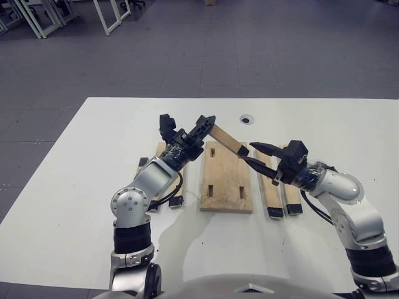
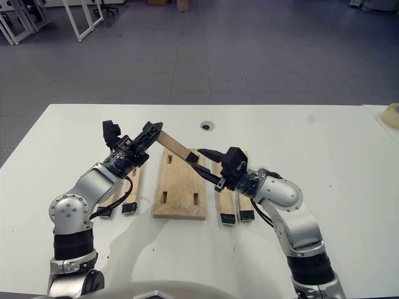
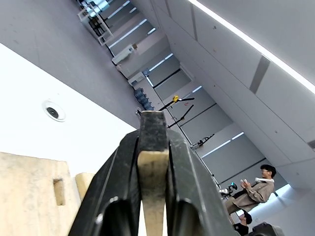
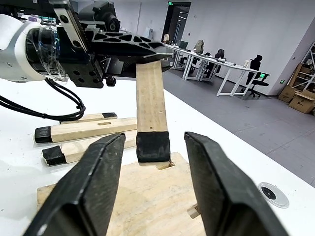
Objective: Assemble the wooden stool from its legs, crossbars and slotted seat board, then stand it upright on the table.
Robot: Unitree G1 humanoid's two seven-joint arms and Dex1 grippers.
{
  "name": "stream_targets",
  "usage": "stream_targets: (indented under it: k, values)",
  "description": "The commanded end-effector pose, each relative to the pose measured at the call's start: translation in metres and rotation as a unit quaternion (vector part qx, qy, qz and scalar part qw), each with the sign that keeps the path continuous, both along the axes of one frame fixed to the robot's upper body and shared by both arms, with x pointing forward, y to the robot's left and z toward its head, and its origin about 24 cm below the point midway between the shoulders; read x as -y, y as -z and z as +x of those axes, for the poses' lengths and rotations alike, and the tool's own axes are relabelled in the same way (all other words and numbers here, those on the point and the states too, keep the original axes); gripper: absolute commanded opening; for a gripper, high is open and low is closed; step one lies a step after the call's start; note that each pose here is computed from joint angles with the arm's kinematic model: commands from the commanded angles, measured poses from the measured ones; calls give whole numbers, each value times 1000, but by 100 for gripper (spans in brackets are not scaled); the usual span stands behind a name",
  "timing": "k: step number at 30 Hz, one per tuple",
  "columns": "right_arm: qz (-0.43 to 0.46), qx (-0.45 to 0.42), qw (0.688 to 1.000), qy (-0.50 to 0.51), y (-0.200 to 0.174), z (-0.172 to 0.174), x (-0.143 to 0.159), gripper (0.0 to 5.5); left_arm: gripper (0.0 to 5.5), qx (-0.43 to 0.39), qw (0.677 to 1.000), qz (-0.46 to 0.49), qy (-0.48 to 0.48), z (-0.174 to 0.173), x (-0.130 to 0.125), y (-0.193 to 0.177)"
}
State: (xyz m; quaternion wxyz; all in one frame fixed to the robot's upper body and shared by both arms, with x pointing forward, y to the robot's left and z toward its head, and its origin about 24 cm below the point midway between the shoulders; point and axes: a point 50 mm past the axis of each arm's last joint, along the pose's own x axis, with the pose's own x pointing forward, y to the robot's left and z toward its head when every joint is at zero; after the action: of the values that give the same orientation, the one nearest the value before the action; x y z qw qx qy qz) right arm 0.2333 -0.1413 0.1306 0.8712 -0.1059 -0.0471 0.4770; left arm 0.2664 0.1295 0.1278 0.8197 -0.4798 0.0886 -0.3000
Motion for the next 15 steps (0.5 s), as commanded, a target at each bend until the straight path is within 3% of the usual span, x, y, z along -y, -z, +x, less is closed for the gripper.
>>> stream_targets:
  k: [1, 4, 8, 15]
  values:
    - [-45, 16, 998, 28, 6, 5, 12, 290, 42, 11, 999, 30, -30, 5, -17, -3]
    - [-43, -7, 995, 88, 17, 13, 27, 315, 42, 37, 988, 110, -101, 7, -46, -10]
    - [-17, -39, 983, 179, 33, 17, 38, 315, 42, 38, 941, 252, -222, -2, -91, -17]
    - [-21, -45, 978, 202, 42, 10, 32, 315, 42, -4, 884, 370, -285, -16, -116, 10]
